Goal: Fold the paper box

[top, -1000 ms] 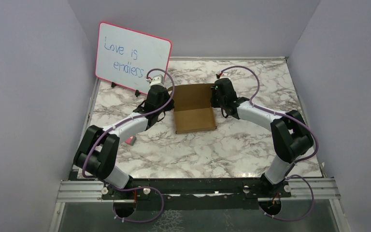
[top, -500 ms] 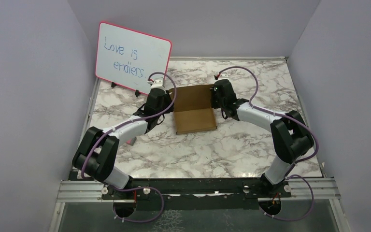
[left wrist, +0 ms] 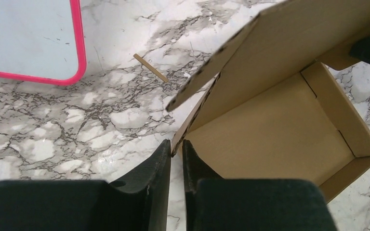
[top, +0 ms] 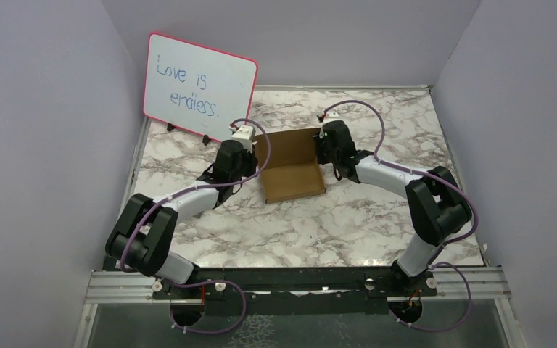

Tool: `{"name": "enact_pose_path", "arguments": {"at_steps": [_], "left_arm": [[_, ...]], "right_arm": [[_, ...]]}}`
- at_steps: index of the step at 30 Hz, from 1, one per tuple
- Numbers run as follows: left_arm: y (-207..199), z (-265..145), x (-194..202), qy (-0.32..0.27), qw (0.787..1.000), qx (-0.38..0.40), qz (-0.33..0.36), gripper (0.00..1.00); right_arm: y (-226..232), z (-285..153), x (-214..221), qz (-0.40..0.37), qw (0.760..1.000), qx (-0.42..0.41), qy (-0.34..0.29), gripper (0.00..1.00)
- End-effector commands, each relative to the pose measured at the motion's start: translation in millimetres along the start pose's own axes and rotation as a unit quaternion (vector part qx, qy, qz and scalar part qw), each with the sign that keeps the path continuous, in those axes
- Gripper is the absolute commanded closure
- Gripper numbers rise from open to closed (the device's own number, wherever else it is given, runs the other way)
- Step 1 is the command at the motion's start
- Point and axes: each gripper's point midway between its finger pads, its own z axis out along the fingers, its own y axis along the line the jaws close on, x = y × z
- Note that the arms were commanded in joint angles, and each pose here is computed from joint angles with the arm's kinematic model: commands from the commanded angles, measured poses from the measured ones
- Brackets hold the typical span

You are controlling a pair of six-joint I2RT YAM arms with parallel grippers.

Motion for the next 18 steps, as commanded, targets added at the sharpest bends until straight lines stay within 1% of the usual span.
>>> {"name": "enact_pose_path", "arguments": {"at_steps": [1, 4, 7, 11, 15, 18], "left_arm": [[-18.4, -7.8, -31.4, -0.054, 0.998, 0.038, -0.013, 0.87], [-21.3, -9.3, -37.4, -0.065, 0.997, 0.025, -0.036, 0.89], [-22.4, -8.5, -38.8, -0.076, 0.996, 0.001, -0.043, 0.89], [-23.4, -1.7, -34.1, -0.075, 0.995, -0.025, -0.052, 0.89], [-26.3, 5.0, -30.8, -0.079, 0.994, -0.061, -0.046, 0.89], [-24.8, 9.0, -29.6, -0.084, 0.991, -0.088, -0.053, 0.89]], "right_arm": [[8.5, -6.1, 17.2, 0.016, 0.999, -0.018, 0.030, 0.89], [5.1, -8.6, 17.0, 0.050, 0.998, 0.001, 0.033, 0.89], [4.6, -12.0, 17.1, 0.084, 0.996, 0.013, 0.029, 0.89], [6.7, -14.4, 22.1, 0.103, 0.994, 0.032, 0.030, 0.88], [12.6, -13.2, 26.4, 0.111, 0.992, 0.046, 0.028, 0.87], [11.7, -14.0, 28.6, 0.127, 0.989, 0.071, 0.030, 0.86]]}}
